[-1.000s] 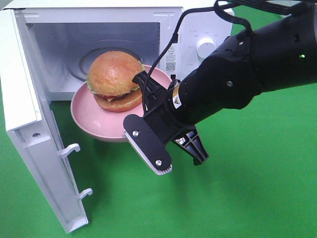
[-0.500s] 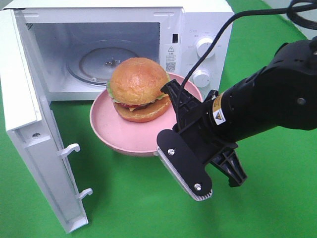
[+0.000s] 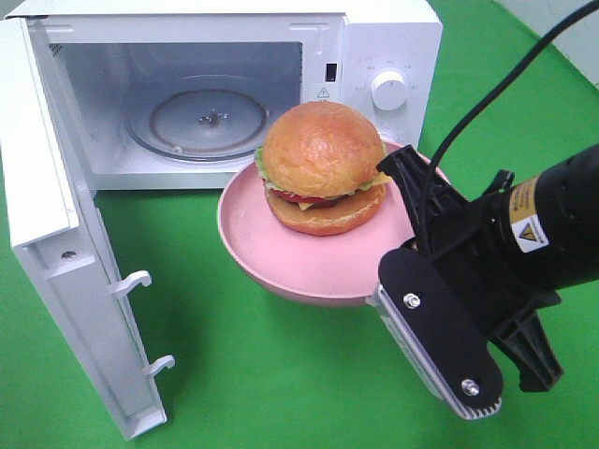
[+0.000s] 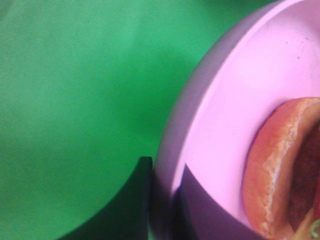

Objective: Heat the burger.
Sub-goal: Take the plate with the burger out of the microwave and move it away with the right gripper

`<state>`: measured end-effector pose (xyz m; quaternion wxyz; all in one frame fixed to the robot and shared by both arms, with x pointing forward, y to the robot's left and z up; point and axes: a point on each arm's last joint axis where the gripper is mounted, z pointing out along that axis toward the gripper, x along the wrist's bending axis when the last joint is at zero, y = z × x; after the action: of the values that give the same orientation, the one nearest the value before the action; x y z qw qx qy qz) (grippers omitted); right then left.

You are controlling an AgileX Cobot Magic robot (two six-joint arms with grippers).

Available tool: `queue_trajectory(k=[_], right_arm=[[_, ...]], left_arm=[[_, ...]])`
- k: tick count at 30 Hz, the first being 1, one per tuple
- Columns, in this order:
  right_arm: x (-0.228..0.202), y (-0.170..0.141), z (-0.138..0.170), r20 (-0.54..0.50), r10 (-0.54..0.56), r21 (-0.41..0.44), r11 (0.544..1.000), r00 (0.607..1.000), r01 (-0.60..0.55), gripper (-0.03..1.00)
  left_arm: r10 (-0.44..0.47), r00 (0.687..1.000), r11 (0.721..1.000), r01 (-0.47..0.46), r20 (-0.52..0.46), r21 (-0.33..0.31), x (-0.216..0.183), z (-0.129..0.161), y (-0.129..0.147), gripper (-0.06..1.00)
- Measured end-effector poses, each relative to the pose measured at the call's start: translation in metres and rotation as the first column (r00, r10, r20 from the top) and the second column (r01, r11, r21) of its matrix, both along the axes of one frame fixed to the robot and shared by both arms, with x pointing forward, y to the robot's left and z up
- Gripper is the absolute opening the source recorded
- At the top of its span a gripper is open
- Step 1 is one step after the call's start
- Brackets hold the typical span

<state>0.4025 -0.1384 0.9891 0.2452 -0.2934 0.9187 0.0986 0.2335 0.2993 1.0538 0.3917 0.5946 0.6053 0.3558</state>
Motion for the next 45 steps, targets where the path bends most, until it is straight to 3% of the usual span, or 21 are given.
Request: queue_trajectory(k=[20, 28, 32, 33, 35, 36, 37, 38, 39, 40, 41, 42, 43, 44, 45], right_arm=[[-0.043, -0.045, 0.024, -0.018, -0.108, 0.047, 0.993, 0.994, 0.108, 0.06], [-0.053, -0.068, 0.029, -0.047, -0.293, -0.006, 0.956, 0.955, 0.293, 0.06], [-0.053, -0.077, 0.03, -0.037, -0.397, -0.041, 0.918, 0.917, 0.396, 0.06], [-0.052, -0.081, 0.03, -0.03, -0.459, -0.048, 0.888, 0.888, 0.458, 0.06], [-0.051, -0.083, 0.03, -0.024, -0.489, -0.052, 0.872, 0.872, 0.487, 0.06], [-0.05, -0.086, 0.031, -0.008, -0.541, -0.05, 0.84, 0.841, 0.54, 0.06], [-0.05, -0.086, 0.031, -0.008, -0.541, -0.05, 0.84, 0.841, 0.54, 0.06], [-0.049, -0.088, 0.031, 0.0, -0.593, -0.039, 0.805, 0.806, 0.592, 0.06], [-0.049, -0.088, 0.031, 0.0, -0.593, -0.039, 0.805, 0.806, 0.592, 0.06], [-0.048, -0.091, 0.032, 0.005, -0.648, -0.018, 0.761, 0.761, 0.648, 0.06], [-0.048, -0.091, 0.032, 0.005, -0.648, -0.018, 0.761, 0.761, 0.648, 0.06], [-0.047, -0.092, 0.032, 0.006, -0.678, -0.006, 0.735, 0.735, 0.678, 0.06], [-0.047, -0.094, 0.033, 0.004, -0.731, 0.015, 0.682, 0.682, 0.731, 0.06], [-0.047, -0.094, 0.033, 0.004, -0.731, 0.015, 0.682, 0.682, 0.731, 0.06], [-0.046, -0.097, 0.033, -0.001, -0.784, 0.03, 0.62, 0.62, 0.784, 0.06]], left_arm=[[0.0, 1.0, 1.0, 0.0, 0.0, 0.0, 0.0, 0.0, 0.0, 0.97], [0.0, 1.0, 1.0, 0.0, 0.0, 0.0, 0.0, 0.0, 0.0, 0.97], [0.0, 1.0, 1.0, 0.0, 0.0, 0.0, 0.0, 0.0, 0.0, 0.97], [0.0, 1.0, 1.0, 0.0, 0.0, 0.0, 0.0, 0.0, 0.0, 0.97], [0.0, 1.0, 1.0, 0.0, 0.0, 0.0, 0.0, 0.0, 0.0, 0.97], [0.0, 1.0, 1.0, 0.0, 0.0, 0.0, 0.0, 0.0, 0.0, 0.97], [0.0, 1.0, 1.0, 0.0, 0.0, 0.0, 0.0, 0.0, 0.0, 0.97], [0.0, 1.0, 1.0, 0.0, 0.0, 0.0, 0.0, 0.0, 0.0, 0.97], [0.0, 1.0, 1.0, 0.0, 0.0, 0.0, 0.0, 0.0, 0.0, 0.97], [0.0, 1.0, 1.0, 0.0, 0.0, 0.0, 0.0, 0.0, 0.0, 0.97], [0.0, 1.0, 1.0, 0.0, 0.0, 0.0, 0.0, 0.0, 0.0, 0.97], [0.0, 1.0, 1.0, 0.0, 0.0, 0.0, 0.0, 0.0, 0.0, 0.97], [0.0, 1.0, 1.0, 0.0, 0.0, 0.0, 0.0, 0.0, 0.0, 0.97], [0.0, 1.0, 1.0, 0.0, 0.0, 0.0, 0.0, 0.0, 0.0, 0.97], [0.0, 1.0, 1.0, 0.0, 0.0, 0.0, 0.0, 0.0, 0.0, 0.97]])
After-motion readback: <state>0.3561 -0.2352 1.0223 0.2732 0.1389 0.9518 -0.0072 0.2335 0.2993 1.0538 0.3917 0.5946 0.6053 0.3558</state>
